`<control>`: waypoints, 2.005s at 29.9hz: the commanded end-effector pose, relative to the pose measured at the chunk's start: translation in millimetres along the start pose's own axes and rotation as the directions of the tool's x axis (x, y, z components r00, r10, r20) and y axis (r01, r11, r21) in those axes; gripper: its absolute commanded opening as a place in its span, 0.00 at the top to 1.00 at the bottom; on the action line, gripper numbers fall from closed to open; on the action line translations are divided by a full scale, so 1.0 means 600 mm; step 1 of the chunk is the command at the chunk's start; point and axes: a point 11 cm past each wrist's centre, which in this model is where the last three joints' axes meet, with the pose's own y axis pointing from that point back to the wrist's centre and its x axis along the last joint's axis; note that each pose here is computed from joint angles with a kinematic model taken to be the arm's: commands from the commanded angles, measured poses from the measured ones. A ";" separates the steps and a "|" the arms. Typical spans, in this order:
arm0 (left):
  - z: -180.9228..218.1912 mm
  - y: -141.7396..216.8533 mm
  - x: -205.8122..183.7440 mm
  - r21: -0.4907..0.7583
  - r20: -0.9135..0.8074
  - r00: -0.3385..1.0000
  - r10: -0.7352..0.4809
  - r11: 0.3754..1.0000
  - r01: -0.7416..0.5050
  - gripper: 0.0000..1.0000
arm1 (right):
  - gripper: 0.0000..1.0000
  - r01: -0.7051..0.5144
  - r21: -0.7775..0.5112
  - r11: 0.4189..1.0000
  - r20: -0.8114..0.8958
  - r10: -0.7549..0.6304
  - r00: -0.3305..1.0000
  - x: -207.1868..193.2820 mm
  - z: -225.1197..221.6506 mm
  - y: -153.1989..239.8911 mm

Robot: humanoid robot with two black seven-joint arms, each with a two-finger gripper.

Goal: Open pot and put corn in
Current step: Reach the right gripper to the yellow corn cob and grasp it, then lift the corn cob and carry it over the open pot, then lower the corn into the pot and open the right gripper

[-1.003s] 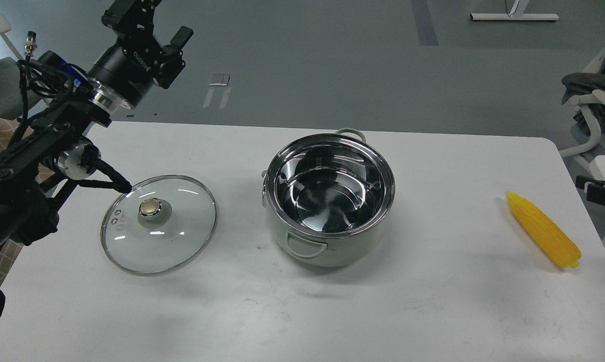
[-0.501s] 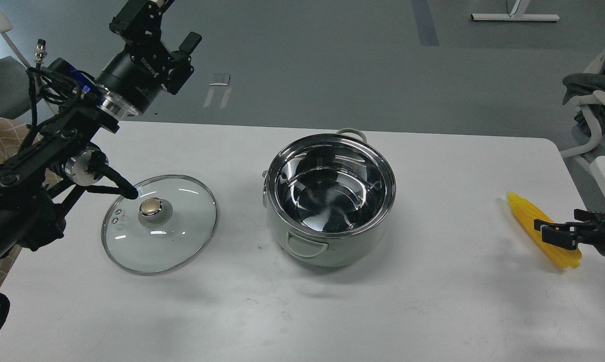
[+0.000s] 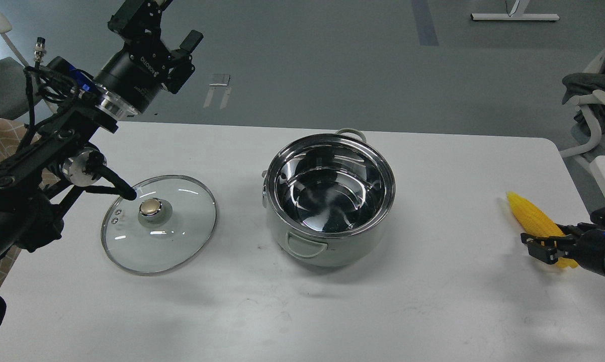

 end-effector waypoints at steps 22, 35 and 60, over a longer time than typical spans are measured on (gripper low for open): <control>-0.008 0.003 -0.011 0.004 -0.014 1.000 -0.010 1.000 0.010 0.08 | 0.91 -0.325 0.267 0.907 -0.308 0.400 0.863 0.509 -0.174 0.049; -0.011 0.003 -0.013 0.006 -0.015 1.000 -0.009 1.000 0.010 0.07 | 0.89 -0.027 0.495 0.869 -0.526 0.324 0.787 0.467 -0.445 -0.061; -0.011 0.003 -0.012 0.005 -0.014 1.000 -0.007 1.000 0.007 0.07 | 0.57 0.104 0.531 0.841 -0.540 0.241 0.807 0.391 -0.502 -0.095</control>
